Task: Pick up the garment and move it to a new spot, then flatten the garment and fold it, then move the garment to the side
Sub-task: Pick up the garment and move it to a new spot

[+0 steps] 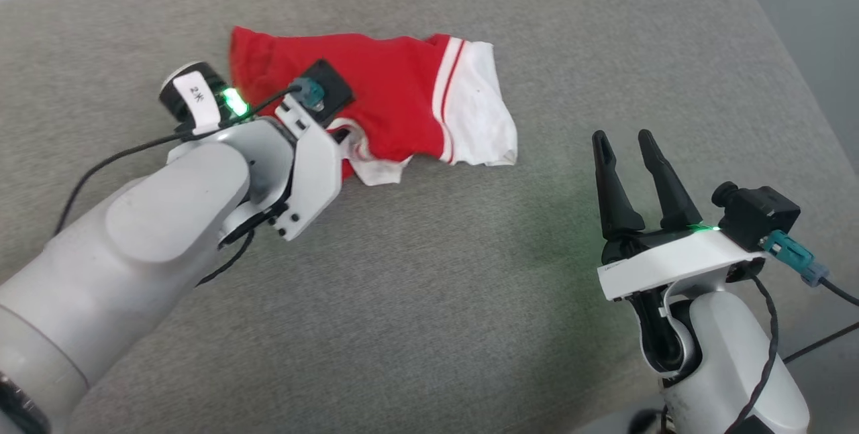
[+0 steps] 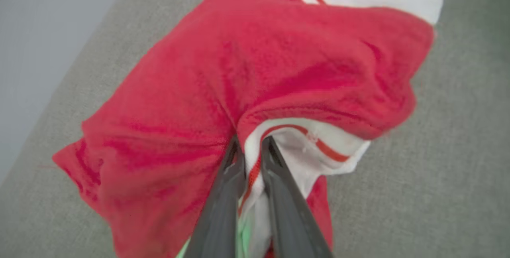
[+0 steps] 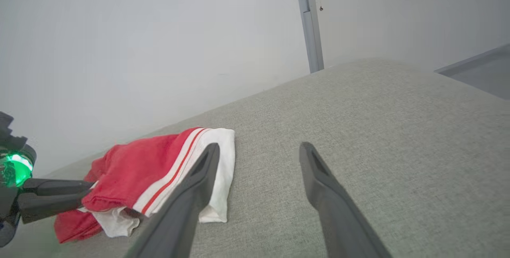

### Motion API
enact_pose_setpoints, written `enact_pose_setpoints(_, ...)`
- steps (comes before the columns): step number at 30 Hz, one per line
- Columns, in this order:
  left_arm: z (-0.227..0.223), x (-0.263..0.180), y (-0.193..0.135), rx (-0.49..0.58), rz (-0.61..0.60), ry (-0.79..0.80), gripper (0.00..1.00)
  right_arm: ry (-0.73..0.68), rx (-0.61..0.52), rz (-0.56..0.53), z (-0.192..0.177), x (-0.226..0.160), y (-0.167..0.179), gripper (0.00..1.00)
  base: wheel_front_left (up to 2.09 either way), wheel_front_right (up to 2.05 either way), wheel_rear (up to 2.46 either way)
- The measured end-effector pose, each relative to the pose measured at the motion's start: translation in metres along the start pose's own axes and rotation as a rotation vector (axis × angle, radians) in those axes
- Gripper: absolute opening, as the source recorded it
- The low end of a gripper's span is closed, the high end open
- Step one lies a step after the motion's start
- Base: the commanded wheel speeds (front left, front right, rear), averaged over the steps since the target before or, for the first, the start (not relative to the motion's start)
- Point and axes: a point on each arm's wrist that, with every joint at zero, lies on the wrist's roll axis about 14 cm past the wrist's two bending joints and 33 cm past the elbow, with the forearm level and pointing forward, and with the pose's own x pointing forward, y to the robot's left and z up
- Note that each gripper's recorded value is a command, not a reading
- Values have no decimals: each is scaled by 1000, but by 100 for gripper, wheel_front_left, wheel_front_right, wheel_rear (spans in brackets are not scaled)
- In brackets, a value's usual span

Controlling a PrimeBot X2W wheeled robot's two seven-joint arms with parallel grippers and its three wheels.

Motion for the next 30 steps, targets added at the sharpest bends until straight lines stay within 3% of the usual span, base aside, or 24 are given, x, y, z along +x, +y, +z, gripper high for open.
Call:
enact_pose_setpoints(12, -27, 18, -14, 25, -75, 151, 0, 24, 7, -39, -7, -4, -12, 100, 0, 0, 0)
enact_pose_setpoints(13, -27, 18, -13, 23, -75, 150, 21, 25, 7, -40, -8, -4, -13, 100, 0, 0, 0)
enact_pose_setpoints(15, -26, 17, -10, 8, -71, 138, 98, 25, 7, -39, -8, -3, -12, 100, 0, 0, 0)
enact_pose_setpoints(24, -21, -10, 3, -68, -7, 34, 100, 26, -33, 26, -10, 4, 7, 100, 0, 0, 0)
enact_pose_setpoints(30, 1, -49, 15, -161, 59, -133, 100, 32, -69, 93, -15, 9, 29, 100, 0, 0, 0)
